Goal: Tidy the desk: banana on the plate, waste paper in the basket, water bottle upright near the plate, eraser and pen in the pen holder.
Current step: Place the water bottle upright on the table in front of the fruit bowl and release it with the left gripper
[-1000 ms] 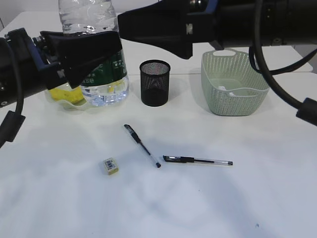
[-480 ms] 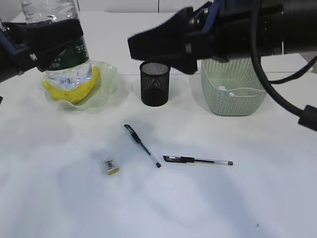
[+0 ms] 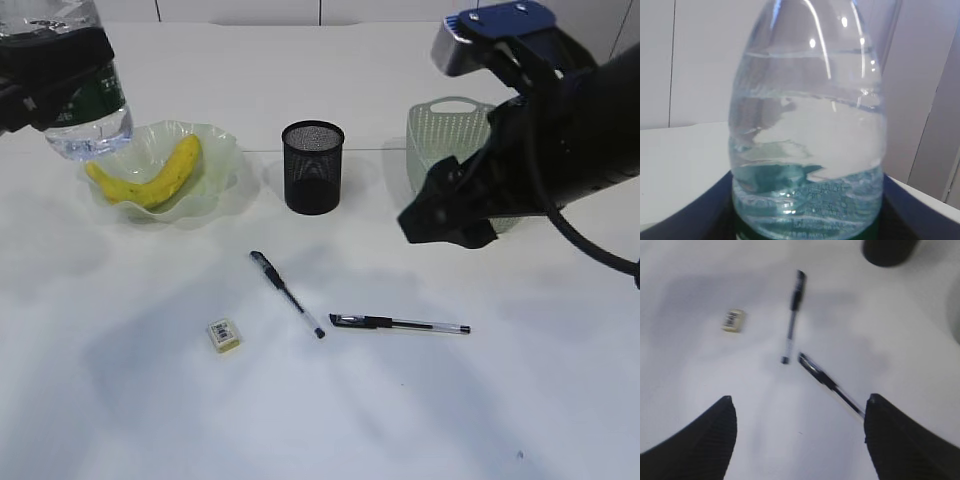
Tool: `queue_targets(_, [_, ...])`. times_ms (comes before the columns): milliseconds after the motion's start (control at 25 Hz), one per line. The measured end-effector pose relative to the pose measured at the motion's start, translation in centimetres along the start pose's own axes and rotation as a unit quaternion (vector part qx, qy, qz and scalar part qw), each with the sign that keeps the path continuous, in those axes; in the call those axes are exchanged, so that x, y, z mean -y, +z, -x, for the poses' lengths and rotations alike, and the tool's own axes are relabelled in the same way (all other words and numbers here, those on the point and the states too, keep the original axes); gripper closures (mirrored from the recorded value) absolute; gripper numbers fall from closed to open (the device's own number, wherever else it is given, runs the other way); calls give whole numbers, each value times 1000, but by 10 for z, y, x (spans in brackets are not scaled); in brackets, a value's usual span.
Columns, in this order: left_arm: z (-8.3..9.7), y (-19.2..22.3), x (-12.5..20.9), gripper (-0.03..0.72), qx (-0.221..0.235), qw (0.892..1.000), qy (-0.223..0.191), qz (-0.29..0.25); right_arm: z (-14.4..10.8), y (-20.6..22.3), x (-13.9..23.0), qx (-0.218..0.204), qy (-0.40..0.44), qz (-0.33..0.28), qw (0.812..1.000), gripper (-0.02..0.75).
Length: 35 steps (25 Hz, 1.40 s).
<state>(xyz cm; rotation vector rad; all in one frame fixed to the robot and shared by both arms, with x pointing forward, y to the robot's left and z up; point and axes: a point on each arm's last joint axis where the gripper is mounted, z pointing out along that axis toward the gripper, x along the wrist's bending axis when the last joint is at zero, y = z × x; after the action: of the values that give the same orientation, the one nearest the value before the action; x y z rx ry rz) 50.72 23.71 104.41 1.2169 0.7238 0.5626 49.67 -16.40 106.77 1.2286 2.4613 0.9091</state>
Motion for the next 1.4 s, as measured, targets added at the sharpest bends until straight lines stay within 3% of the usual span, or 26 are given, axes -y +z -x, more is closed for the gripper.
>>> queue_targets(240, [-2,1,5,255,1,1000,-2,-9,28,-5,15,160,13,-77,984,148])
queue_targets(360, [-2,1,5,258,0,1000,-3,-9,34,-8,17,191,5,-92,977,148])
queue_targets(520, [-7,3,14,264,-5,1000,23,-20,35,-9,17,199,1,-93,976,148])
queue_targets(840, [-31,9,67,270,-23,994,59,-94,36,-9,17,204,-4,-94,974,148])
queue_targets(1400, [-62,7,156,277,-44,978,23,-202,38,-10,17,214,-15,-94,972,148])
